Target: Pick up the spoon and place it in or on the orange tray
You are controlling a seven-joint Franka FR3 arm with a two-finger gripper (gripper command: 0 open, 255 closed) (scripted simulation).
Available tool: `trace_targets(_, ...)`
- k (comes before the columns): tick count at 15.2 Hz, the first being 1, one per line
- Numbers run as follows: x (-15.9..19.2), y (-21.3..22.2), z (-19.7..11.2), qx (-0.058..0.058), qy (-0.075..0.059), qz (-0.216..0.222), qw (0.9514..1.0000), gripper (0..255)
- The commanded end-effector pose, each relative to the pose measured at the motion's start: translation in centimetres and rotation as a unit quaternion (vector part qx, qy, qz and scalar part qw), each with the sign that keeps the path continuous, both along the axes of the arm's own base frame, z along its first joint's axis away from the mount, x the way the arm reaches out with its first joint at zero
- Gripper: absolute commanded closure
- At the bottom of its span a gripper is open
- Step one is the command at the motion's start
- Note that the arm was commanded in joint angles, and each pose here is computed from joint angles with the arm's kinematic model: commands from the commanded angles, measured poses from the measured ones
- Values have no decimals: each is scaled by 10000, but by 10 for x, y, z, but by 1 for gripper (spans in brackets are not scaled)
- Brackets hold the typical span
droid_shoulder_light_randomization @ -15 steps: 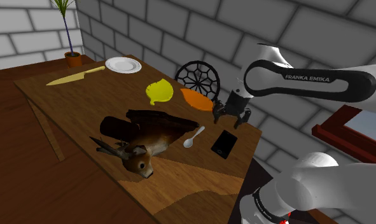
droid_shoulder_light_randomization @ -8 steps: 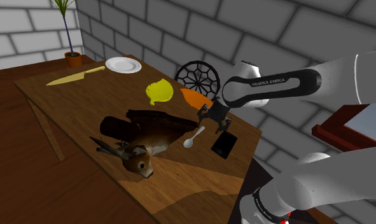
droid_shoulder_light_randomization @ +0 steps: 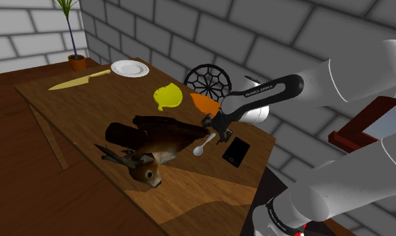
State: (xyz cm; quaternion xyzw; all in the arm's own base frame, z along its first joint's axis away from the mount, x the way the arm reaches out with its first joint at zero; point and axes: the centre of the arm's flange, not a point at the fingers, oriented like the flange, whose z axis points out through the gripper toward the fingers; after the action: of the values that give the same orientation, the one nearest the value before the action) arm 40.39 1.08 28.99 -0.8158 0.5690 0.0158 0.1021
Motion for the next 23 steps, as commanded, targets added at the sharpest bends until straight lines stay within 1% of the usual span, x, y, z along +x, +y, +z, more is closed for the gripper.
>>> trace_targets(1,1,1,-12,-1,-5,-13,10000,0)
trace_targets(3,3,4,-25,-1,-5,-13,10000,0)
trace_targets(11,3,4,-25,-1,-5,-13,10000,0)
trace_targets(12,3,4,-25,-1,-5,-13,10000,255)
trace_targets(21,3,4,-25,-1,-5,-13,10000,255)
trace_targets(23,3,4,-15,-1,-5,-13,10000,255)
